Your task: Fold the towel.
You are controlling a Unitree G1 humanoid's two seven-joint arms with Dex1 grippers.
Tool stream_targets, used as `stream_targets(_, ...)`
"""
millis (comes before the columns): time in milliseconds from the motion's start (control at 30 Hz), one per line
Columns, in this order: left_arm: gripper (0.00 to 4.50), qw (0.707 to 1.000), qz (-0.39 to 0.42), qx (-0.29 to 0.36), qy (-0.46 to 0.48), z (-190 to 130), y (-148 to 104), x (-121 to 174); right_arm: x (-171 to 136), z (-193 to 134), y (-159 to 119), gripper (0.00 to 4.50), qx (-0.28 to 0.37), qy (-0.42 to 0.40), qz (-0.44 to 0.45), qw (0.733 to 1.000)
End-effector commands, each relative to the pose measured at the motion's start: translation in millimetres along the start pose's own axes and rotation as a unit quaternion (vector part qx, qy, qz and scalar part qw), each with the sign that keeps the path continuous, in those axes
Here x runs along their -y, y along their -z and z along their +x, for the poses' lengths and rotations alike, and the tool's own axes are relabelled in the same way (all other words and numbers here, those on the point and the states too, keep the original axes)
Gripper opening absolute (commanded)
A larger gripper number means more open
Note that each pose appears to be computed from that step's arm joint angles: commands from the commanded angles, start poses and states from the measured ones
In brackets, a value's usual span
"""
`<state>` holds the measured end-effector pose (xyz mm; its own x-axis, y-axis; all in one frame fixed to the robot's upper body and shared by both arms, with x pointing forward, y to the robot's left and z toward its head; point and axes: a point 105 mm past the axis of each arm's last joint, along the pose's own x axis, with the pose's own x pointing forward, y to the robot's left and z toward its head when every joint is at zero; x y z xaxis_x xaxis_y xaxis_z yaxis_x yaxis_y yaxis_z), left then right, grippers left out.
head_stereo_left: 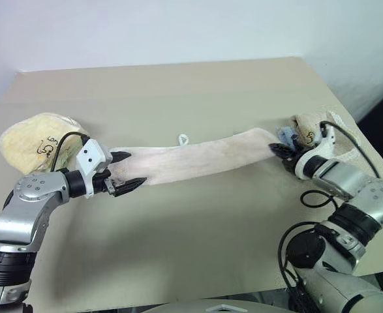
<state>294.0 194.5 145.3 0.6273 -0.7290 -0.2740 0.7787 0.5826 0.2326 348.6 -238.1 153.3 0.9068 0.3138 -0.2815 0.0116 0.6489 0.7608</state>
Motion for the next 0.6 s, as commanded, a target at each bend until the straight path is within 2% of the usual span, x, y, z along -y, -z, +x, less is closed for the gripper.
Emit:
stream_targets(33, 4.49, 1.0, 0.016, 0.017, -0.002, 1.7, -7.9, -1.1, -26.9, -7.9, -22.5, 0.03, 0.021, -0.04, -0.075, 0.996)
stream_targets(100, 4.49, 1.0, 0.016, 0.017, -0.001, 3.0, -7.1, -1.3, -42.2, -9.9, -23.9, 0.03, 0.011, -0.046, -0.164, 0.985)
stream_targets(200, 4.49, 1.0, 0.016, 0.018, 0.0, 4.8, -7.1, -1.3, -66.1, -5.5, -5.9, 0.03, -0.027, -0.074, -0.298, 0.951)
stream_targets(267, 4.49, 1.0, 0.016, 0.02, 0.001, 6.3, -7.6, -1.0, -86.3, -0.7, 16.1, 0.03, -0.056, -0.116, -0.384, 0.914)
stream_targets(367, 4.49, 1.0, 0.015, 0.023, 0.002, 8.9, -8.5, 0.6, -111.2, 5.1, 61.5, 0.03, -0.108, -0.191, -0.489, 0.844)
stream_targets(433, 4.49, 1.0, 0.013, 0.025, 0.003, 10.1, -8.7, 1.5, -120.3, 10.8, 89.0, 0.03, -0.136, -0.233, -0.512, 0.816)
stream_targets(500, 4.49, 1.0, 0.011, 0.027, 0.003, 11.2, -8.8, 2.8, -122.7, 22.5, 104.7, 0.03, -0.146, -0.243, -0.519, 0.807)
stream_targets(600, 4.49, 1.0, 0.008, 0.029, 0.001, 11.9, -8.5, 6.2, -113.9, 39.5, 129.2, 0.03, -0.168, -0.241, -0.555, 0.778)
